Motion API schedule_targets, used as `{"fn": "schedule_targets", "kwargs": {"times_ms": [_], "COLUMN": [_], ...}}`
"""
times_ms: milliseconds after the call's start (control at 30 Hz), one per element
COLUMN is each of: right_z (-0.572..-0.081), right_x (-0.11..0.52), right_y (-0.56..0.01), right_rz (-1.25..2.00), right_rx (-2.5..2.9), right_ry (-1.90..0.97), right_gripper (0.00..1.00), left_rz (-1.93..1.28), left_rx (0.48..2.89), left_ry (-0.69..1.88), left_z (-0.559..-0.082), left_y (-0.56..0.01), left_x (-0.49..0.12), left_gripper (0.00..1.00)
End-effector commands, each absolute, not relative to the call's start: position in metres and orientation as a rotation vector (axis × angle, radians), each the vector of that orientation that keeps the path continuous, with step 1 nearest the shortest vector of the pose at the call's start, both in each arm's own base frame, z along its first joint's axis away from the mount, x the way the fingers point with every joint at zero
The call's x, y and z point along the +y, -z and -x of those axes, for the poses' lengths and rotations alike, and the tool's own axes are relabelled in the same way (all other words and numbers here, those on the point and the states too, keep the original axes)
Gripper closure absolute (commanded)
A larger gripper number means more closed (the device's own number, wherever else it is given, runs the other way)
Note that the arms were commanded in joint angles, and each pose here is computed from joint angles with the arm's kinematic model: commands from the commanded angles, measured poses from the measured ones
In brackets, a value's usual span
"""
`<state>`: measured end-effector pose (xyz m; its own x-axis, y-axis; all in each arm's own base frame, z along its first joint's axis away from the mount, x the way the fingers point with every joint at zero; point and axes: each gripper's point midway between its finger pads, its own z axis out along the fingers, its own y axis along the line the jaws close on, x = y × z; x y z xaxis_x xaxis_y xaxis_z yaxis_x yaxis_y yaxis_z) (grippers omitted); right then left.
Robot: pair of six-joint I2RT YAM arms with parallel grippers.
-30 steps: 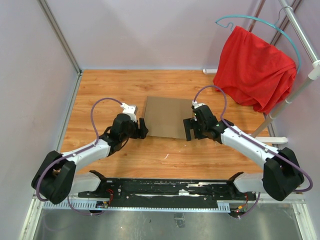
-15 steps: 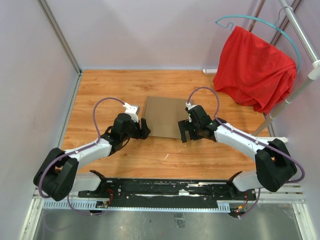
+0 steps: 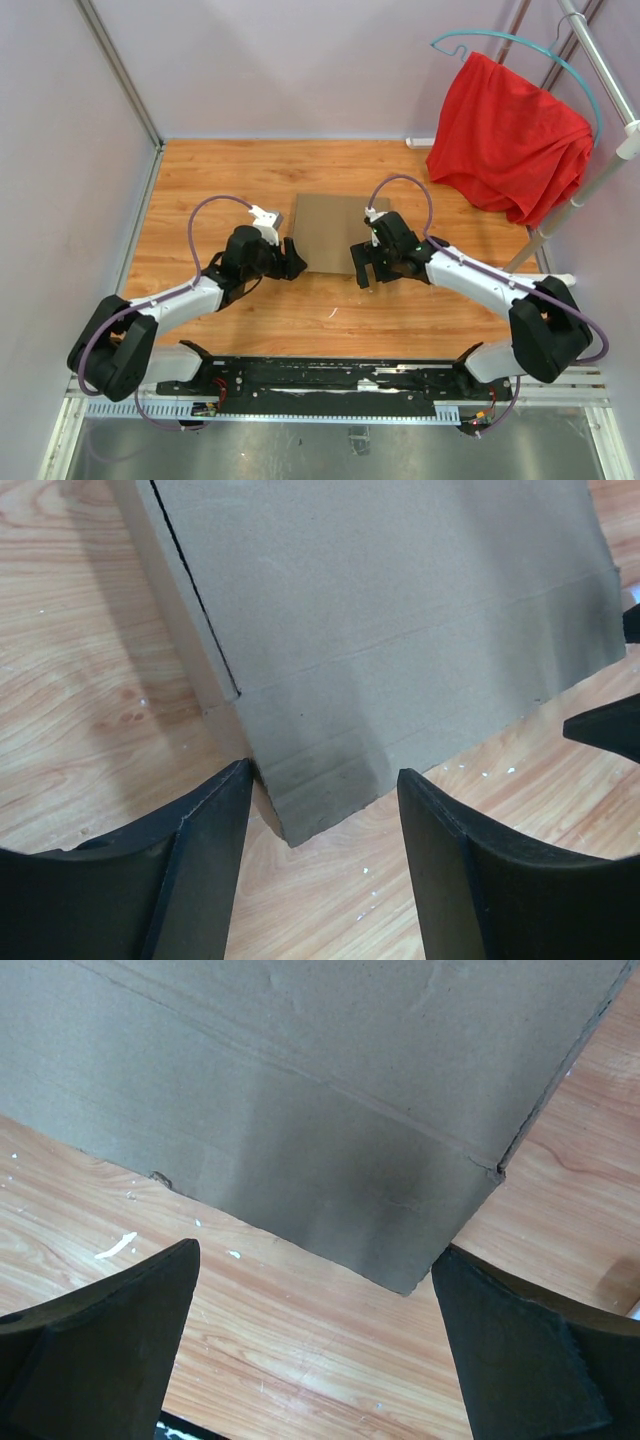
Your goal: Fold the paper box
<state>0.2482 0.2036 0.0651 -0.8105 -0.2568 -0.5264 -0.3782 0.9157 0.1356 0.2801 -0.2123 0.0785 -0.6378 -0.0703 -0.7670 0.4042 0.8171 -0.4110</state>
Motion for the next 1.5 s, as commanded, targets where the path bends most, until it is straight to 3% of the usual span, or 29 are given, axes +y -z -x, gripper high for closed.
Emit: {"fn": "schedule_targets", "kwargs": {"times_ms": [0,333,1467], "right_z": [-0.251,-0.252,-0.259], "right_x": [0.227,0.219,0.193], "right_y": [-0.096,-0.103,-0.062], "right_rz": [0.471,0.450,0.432], "right_rx": [2.482,2.496,2.548], "right_ry": [-0.457,-0.404,-0.202], "right_gripper": [0.00,0.01,0.01], "left_rz": [-0.270,-0.260,-0.226], "left_rx": [2.069,2.131,2.295], "left_ry": [0.843,0.775,0.612], "left_z": [-0.280,-0.281,-0.279], "left_y": [-0.115,-0.125,-0.050], "left_x": [-0.228,-0.221,-0.200], "left_gripper": [0.36,0.37,0.39]}}
